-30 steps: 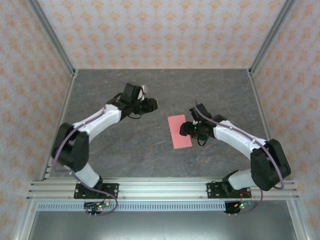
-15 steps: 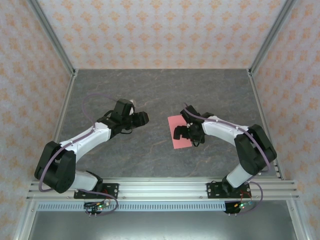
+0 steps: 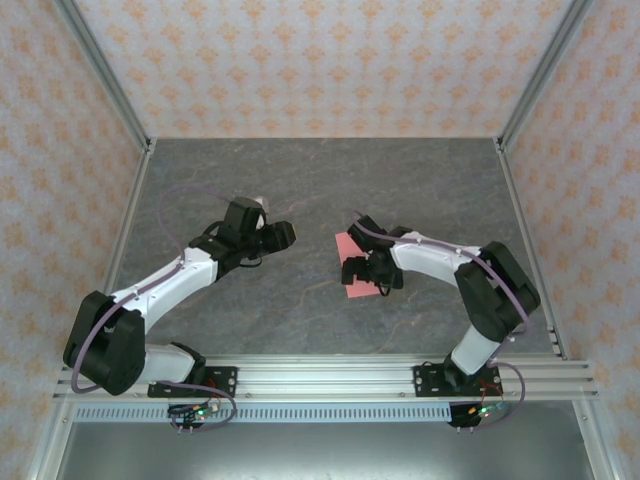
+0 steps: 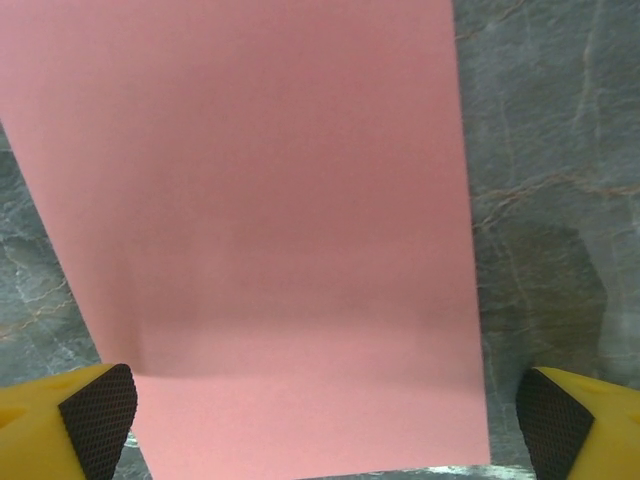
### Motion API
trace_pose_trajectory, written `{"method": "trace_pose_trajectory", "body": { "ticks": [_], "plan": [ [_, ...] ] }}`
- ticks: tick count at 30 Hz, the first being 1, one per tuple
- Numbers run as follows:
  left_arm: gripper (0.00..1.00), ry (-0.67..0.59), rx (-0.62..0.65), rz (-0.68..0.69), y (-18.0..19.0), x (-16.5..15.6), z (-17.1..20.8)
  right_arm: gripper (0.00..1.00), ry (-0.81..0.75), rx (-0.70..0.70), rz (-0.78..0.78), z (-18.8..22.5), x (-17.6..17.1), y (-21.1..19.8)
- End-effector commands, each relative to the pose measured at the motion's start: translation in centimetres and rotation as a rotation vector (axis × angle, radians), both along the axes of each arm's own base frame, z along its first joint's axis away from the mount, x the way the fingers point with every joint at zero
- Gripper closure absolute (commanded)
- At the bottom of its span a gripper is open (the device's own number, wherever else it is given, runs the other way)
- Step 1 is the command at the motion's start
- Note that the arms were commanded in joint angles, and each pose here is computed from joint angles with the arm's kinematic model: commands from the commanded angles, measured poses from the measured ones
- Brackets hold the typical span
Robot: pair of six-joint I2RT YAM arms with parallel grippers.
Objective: Fold a paper plane with a square sheet of paper (fold left side to right side)
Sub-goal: Rotate the square sheet of paper at the center of the table.
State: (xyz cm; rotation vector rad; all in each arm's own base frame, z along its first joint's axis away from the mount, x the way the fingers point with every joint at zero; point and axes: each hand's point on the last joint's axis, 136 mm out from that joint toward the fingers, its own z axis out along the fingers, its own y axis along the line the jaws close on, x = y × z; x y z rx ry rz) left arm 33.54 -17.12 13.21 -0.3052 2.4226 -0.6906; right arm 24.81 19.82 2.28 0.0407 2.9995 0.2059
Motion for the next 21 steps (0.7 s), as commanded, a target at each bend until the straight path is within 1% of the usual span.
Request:
{"method": "trace_pose_trajectory", "body": {
  "ticks": [1, 7, 10, 15, 17, 19, 21],
  "plan": [
    [0.41, -0.003, 0.044, 0.011, 0.8, -0.5, -0.3, 0.00, 0.045, 0.037, 0.019, 0.1, -1.4, 2.3],
    [0.40, 0.000, 0.047, 0.012, 0.9, -0.6, -0.4, 0.00, 0.038, 0.078, 0.069, 0.8, -1.9, 5.5],
    [0.40, 0.002, 0.045, 0.009, 0.9, -0.7, -0.4, 0.00, 0.026, 0.092, 0.075, 1.3, -1.7, 6.3],
    [0.40, 0.007, 0.035, -0.006, 0.6, -0.9, -0.3, 0.00, -0.037, 0.051, 0.088, 3.1, -0.8, 5.1],
    [0.40, 0.007, 0.014, -0.020, 0.2, -0.9, -0.2, 0.00, -0.073, 0.057, 0.091, 4.3, 0.0, 4.4],
    [0.40, 0.009, -0.019, -0.044, -0.5, -1.0, -0.2, 0.00, -0.111, 0.087, 0.078, 5.5, 1.3, 3.1],
    [0.40, 0.013, -0.053, -0.072, -1.3, -1.1, -0.2, 0.00, -0.144, 0.157, 0.067, 6.5, 2.9, 2.1]
  ]
}}
